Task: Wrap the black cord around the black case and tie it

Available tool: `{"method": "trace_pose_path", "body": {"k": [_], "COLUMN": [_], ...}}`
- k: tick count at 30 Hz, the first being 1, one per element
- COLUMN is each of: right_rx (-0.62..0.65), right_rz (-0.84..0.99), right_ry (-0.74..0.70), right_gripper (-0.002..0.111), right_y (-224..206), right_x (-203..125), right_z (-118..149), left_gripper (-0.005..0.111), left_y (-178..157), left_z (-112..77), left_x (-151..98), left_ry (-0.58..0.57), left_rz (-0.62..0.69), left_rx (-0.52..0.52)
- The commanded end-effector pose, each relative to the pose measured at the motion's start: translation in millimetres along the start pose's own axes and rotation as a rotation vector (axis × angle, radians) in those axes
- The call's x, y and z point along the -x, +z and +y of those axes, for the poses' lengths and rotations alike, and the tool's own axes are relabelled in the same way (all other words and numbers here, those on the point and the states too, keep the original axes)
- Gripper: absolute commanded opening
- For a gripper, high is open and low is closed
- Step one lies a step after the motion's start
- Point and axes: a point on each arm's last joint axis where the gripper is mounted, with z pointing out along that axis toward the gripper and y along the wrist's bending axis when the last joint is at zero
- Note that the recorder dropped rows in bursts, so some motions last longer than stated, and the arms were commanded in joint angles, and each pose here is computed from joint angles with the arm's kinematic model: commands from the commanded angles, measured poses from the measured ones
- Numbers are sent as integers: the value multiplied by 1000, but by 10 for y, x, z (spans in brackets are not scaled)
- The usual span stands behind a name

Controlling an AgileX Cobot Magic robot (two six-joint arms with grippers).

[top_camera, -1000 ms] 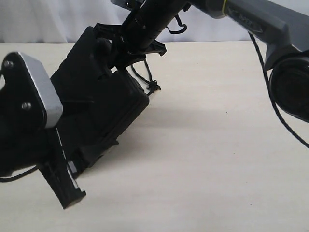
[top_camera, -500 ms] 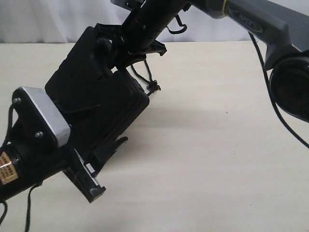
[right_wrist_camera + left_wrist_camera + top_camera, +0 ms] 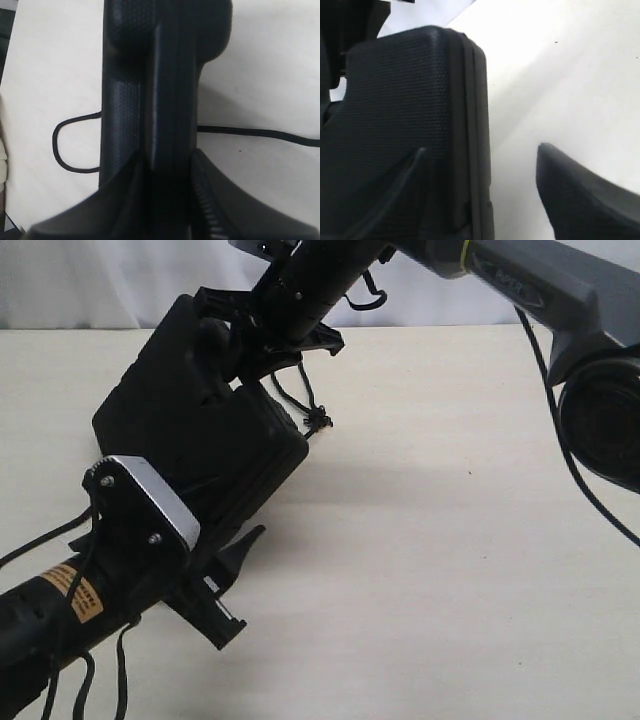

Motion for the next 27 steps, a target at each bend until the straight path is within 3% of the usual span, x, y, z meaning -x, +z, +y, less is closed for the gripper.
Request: {"method": "trace_pose_path", "body": {"k": [1, 5, 10, 12, 17, 19, 23, 27], "right_rx": [91, 129, 131, 132, 143, 161, 233, 270], "right_rz": [-41, -42, -43, -42, -56, -65, -84, -95], "right_ry": [16, 28, 54, 61, 86, 95, 129, 138], "right_gripper": [4, 4, 4, 4, 4, 4, 4, 4], "right_y": [-138, -137, -131, -121, -61, -40, -54, -38], "right_x": [22, 23, 22, 17, 2, -1, 23, 22], "right_z": [163, 205, 217, 237, 357, 415, 477, 554], "left_gripper": [59, 59, 60, 66, 97, 105, 105, 105], "left_y": [-21, -55, -53, -47, -46, -45, -48, -64], "left_z": [126, 263, 251, 227, 214, 193, 179, 265], "left_x": [-58, -72, -98, -106, -128, -153, -186, -158], "left_ry": [-28, -80, -90, -75, -8, -9, -5, 20], "left_rz": [56, 62, 90, 102, 135, 163, 201, 172], "left_rx": [154, 311, 299, 271, 253, 230, 214, 311]}}
